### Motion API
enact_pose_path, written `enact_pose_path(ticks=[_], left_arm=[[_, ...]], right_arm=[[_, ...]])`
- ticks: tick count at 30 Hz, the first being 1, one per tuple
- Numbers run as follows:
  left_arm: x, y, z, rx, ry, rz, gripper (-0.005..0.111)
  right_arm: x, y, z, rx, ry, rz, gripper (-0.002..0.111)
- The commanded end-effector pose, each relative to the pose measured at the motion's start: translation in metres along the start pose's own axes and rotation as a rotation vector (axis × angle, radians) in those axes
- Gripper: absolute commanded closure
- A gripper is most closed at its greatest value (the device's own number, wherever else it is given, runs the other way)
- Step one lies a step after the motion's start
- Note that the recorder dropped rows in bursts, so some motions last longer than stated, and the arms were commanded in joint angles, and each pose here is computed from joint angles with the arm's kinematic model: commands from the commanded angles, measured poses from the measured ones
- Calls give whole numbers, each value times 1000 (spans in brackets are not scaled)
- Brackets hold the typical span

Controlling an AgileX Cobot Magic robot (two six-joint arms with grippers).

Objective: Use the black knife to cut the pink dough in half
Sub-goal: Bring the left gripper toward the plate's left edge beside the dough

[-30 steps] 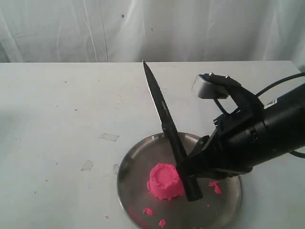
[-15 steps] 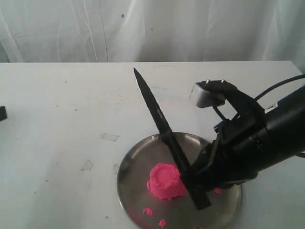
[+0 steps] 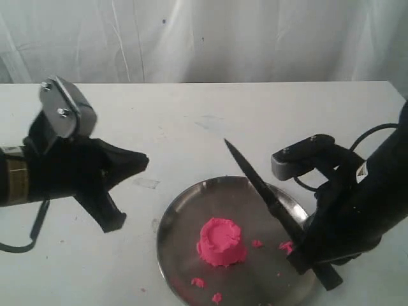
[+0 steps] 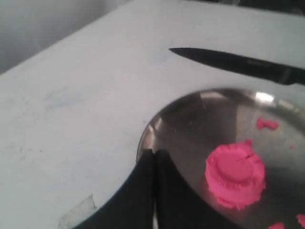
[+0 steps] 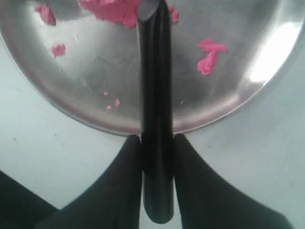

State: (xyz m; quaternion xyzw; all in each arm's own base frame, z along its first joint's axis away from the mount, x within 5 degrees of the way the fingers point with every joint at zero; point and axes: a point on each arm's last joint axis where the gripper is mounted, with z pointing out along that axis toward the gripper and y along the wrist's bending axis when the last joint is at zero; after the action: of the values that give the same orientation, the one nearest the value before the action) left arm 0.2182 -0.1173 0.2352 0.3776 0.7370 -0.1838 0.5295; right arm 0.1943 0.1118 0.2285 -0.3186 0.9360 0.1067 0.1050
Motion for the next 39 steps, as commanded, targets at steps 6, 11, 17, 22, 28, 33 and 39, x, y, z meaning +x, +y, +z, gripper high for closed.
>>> enact_pose_path(ticks=[6, 11, 17, 22, 28, 33, 39], left_arm=[[-30, -11, 44, 149, -104, 133, 107], [-44, -7, 45, 148, -152, 149, 107], [-28, 2, 57, 71, -31, 109, 107], [-7, -2, 79, 156, -13, -15, 107], [16, -2, 98, 160, 20, -125, 107], [26, 0, 103, 138, 71, -144, 107], [26, 0, 103, 136, 71, -146, 107]], right_arm=[[-34, 6, 35, 50, 198, -122, 108], [-46, 6, 60, 13, 178, -77, 108], [-48, 12, 61, -38, 310, -108, 108], [-51, 18, 60, -47, 304, -118, 108], [-50, 18, 60, -50, 316, -120, 108], [-49, 19, 59, -54, 324, -119, 108], [-46, 20, 58, -67, 361, -115, 108]])
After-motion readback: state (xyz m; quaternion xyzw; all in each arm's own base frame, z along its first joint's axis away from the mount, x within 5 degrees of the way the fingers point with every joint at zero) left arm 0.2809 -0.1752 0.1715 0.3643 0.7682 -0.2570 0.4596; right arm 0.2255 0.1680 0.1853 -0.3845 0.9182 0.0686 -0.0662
